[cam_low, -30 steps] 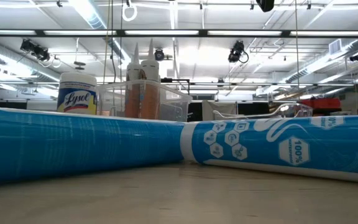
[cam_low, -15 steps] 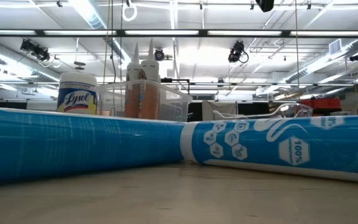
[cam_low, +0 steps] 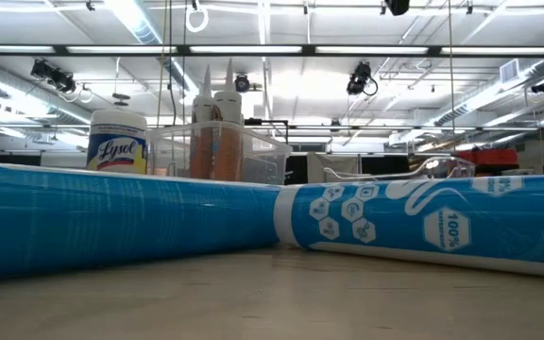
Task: Pick & place silicon tubes, Sealant and Lysol wipes
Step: Put the top blue sealant into the right transparent bin
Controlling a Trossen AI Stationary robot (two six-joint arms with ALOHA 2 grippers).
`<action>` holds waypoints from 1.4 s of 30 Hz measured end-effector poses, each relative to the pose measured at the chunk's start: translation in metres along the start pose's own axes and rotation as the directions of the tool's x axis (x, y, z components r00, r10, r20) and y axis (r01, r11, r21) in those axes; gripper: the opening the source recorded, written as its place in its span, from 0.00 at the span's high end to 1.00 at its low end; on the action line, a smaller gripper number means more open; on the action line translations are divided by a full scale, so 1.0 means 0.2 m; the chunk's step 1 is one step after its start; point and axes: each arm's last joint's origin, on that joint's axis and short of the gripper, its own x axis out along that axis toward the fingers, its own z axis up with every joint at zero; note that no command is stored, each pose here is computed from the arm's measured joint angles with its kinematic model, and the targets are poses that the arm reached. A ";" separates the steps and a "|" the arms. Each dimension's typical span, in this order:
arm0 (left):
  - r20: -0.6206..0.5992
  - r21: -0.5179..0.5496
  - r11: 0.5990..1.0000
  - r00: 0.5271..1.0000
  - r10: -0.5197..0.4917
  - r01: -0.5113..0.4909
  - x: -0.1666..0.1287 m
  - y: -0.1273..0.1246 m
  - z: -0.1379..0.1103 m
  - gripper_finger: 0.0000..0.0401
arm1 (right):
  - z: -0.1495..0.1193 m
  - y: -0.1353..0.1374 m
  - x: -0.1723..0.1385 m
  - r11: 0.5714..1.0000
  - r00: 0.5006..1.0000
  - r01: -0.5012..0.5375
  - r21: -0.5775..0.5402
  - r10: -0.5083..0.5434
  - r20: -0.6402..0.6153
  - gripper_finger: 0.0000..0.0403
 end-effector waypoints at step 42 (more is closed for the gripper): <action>0.005 0.038 0.998 0.999 -0.054 0.054 0.08 0.08 -0.21 0.46 | 0.05 -0.05 0.00 0.996 0.996 -0.086 -0.012 0.086 -0.026 0.26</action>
